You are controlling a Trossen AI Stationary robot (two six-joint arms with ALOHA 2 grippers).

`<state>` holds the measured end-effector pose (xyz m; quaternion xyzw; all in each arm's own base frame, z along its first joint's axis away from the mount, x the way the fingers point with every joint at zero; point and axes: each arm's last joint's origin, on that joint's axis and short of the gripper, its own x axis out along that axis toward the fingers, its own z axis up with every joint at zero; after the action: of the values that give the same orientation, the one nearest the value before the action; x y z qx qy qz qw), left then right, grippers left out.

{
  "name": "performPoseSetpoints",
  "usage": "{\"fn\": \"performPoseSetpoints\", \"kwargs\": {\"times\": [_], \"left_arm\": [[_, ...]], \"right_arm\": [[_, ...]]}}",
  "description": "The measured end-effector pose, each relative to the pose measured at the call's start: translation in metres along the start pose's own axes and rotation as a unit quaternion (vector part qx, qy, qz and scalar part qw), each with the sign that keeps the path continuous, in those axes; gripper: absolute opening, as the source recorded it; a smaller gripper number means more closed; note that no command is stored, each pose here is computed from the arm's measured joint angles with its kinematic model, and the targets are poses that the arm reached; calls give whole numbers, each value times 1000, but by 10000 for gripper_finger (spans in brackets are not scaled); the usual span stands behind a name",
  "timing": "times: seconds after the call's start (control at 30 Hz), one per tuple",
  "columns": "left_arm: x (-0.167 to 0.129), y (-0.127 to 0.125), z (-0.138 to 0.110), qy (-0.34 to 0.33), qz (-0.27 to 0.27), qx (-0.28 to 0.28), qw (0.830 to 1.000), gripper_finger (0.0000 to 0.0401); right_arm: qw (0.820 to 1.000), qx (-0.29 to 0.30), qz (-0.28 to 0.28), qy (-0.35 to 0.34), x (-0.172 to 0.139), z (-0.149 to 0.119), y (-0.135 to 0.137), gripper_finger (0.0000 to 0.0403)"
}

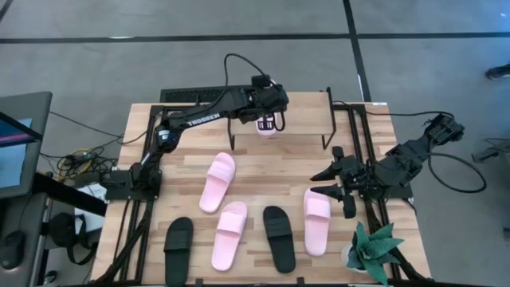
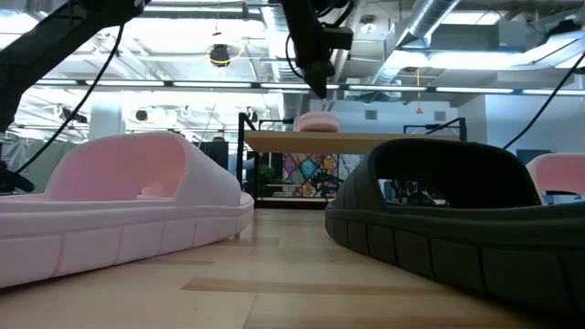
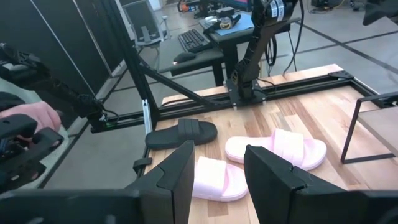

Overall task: Pick and place slides into the shelf
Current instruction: Put the top pink slide on the shelf

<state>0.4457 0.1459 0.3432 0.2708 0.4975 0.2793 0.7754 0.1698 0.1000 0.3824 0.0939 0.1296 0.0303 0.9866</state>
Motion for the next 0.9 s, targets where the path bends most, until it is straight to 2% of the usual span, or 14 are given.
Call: {"fn": "performPoseSetpoints", "kwargs": {"times": [0.2, 0.4, 0.67, 0.9], "left_arm": [[-12, -6, 3, -3, 4, 10, 1000, 139], [-47, -6, 5, -24, 4, -5, 1000, 139], [-118, 2, -11, -43, -19, -52, 998, 139], [-192, -2, -39, -61, -103, -94, 988, 139]], "right_arm": [[1000, 0, 0, 0, 0, 0, 0, 127], [1000, 3, 0, 1, 0, 0, 0, 127], [1000, 2, -7, 0, 1, 0, -3, 127], [1000, -6, -15, 13, 2, -2, -5, 127]]}}
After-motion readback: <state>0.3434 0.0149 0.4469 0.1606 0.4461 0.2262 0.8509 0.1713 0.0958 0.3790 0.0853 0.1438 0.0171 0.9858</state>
